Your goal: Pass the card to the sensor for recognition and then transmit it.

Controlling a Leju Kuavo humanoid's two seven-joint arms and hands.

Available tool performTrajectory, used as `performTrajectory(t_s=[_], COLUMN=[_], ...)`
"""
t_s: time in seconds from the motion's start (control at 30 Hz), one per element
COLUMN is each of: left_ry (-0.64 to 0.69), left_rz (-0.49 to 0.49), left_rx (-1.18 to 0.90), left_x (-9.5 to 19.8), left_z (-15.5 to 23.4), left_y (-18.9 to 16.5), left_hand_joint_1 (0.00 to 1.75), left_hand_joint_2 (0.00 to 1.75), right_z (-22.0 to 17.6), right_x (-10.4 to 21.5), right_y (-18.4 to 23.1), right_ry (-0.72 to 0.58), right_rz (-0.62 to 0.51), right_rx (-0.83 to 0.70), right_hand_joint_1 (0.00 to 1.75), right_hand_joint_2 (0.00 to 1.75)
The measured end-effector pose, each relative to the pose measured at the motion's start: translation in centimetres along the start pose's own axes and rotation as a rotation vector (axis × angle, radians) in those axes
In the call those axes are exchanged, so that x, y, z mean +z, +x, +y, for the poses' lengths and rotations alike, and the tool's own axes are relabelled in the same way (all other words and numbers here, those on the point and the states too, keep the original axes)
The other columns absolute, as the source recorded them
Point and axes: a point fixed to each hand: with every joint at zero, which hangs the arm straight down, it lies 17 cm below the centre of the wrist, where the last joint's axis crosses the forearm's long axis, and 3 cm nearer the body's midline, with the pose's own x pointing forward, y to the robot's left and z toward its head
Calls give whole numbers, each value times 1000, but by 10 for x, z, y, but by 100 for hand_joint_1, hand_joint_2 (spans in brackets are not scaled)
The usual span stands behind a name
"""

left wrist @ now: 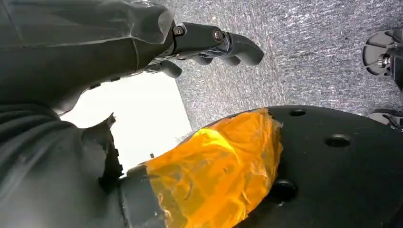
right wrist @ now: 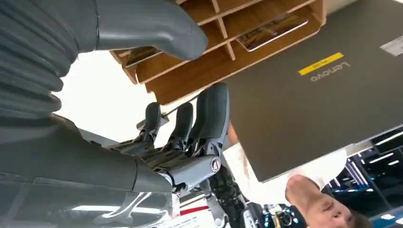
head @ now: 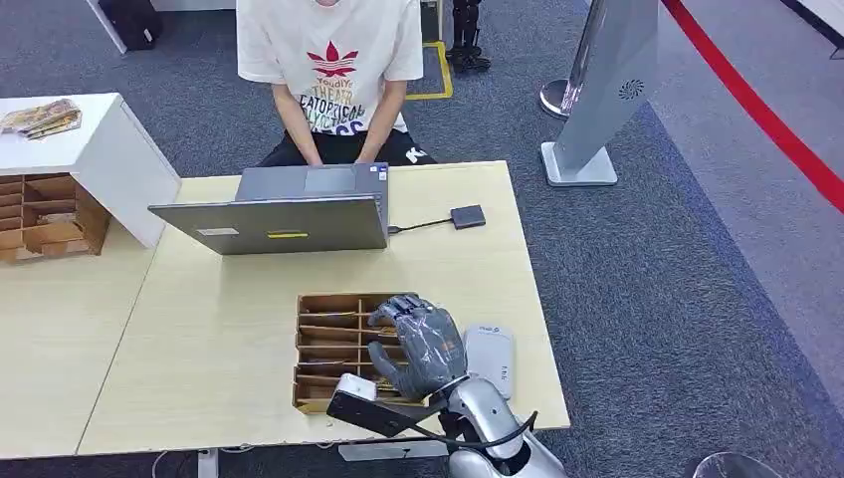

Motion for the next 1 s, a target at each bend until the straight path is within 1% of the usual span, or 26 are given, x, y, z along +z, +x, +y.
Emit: performTrajectory(t_s=[0.03,0.1,0.17,0.2,0.27,0.4,0.67,0.8,0.83,0.87,0.9,1.0], left_ry=[0,0,0,0,0,0,1,1,1,1,1,1], left_rz=[0,0,0,0,0,1,4,4,4,5,5,5], left_rx=[0,0,0,0,0,0,-1,-1,-1,-1,-1,-2], left_x=[0,0,0,0,0,0,0,0,0,0,0,0], left_z=[0,0,0,0,0,0,0,0,0,0,0,0], left_y=[0,0,0,0,0,0,0,0,0,-1,-1,-1], left_hand_joint_1=[0,0,0,0,0,0,0,0,0,0,0,0], left_hand_joint_2=[0,0,0,0,0,0,0,0,0,0,0,0], right_z=[1,2,4,5,8,15,26,28,28,29,29,29], right_x=[0,1,2,2,3,5,9,9,9,9,8,6], right_y=[0,0,0,-1,-3,-6,-14,-16,-17,-17,-17,-18], right_ry=[3,7,12,16,26,44,72,77,78,78,79,76], right_rz=[1,2,4,5,9,16,38,43,44,47,48,55], right_rx=[-3,-8,-8,-8,-7,-4,3,6,6,7,7,12], right_hand_joint_1=[99,98,101,99,101,96,98,94,101,99,103,101], right_hand_joint_2=[175,175,175,175,175,175,175,175,175,175,175,175])
